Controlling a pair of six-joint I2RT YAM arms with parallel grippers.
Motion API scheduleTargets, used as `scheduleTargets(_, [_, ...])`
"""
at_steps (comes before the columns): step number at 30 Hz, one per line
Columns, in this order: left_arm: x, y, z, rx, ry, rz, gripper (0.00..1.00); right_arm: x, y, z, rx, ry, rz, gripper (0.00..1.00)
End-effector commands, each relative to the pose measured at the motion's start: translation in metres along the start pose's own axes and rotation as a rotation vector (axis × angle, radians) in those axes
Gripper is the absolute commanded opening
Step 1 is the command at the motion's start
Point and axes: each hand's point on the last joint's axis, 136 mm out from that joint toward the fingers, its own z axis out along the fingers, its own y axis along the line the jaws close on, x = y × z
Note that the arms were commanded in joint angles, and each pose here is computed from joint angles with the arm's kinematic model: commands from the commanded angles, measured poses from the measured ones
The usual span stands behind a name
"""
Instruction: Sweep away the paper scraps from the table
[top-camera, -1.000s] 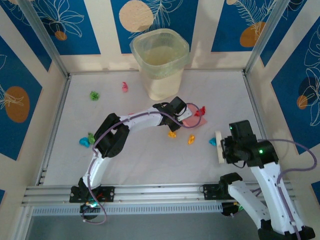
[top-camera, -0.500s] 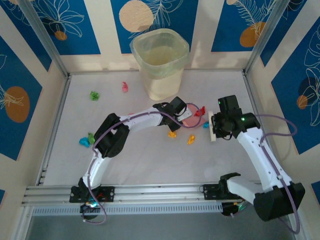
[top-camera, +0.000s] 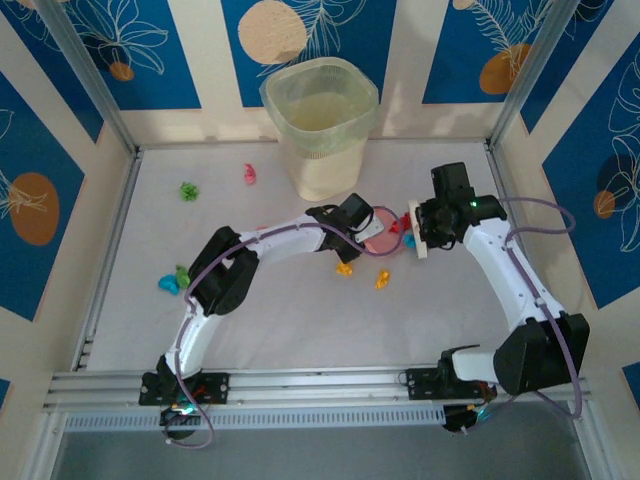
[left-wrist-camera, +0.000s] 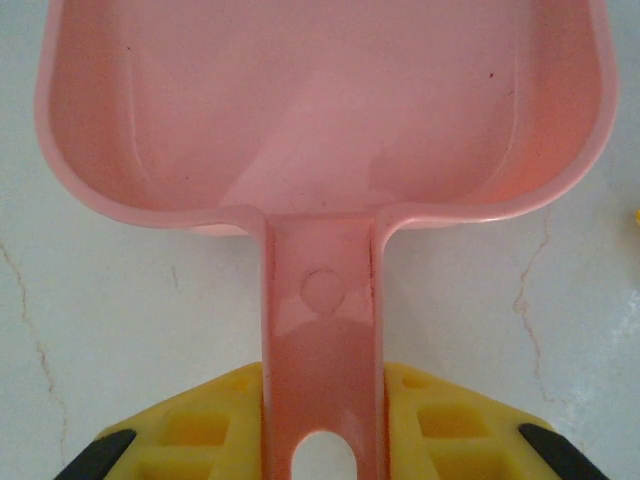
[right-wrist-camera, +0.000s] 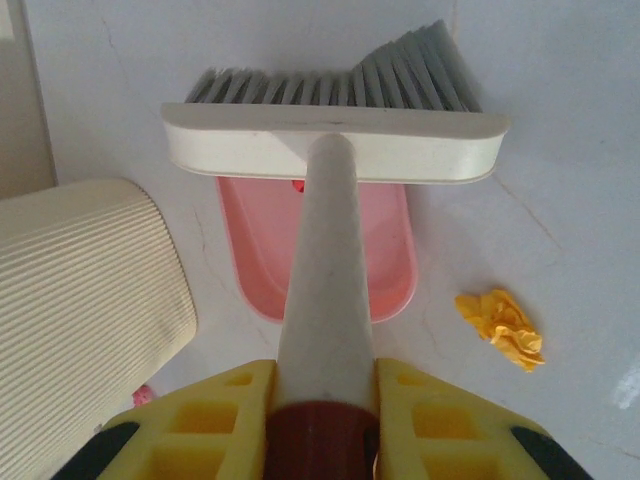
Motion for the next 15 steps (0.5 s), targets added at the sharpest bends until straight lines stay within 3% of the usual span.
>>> scheduleTargets(1, [0.016, 0.002, 0.007, -0.005, 0.07, 0.015, 0.0, 0.018, 0.022, -0.007, -0.058, 0.085, -0.077, 0.0])
scheduleTargets(8, [0.015, 0.001, 0.008, -0.002, 0.071, 0.011, 0.0, 0.026, 0.023, -0.027, -0.107, 0.076, -0.142, 0.0])
scheduleTargets(15, [0.016, 0.001, 0.008, -0.001, 0.073, 0.008, 0.0, 0.011, 0.019, -0.051, -0.165, 0.002, -0.162, 0.0])
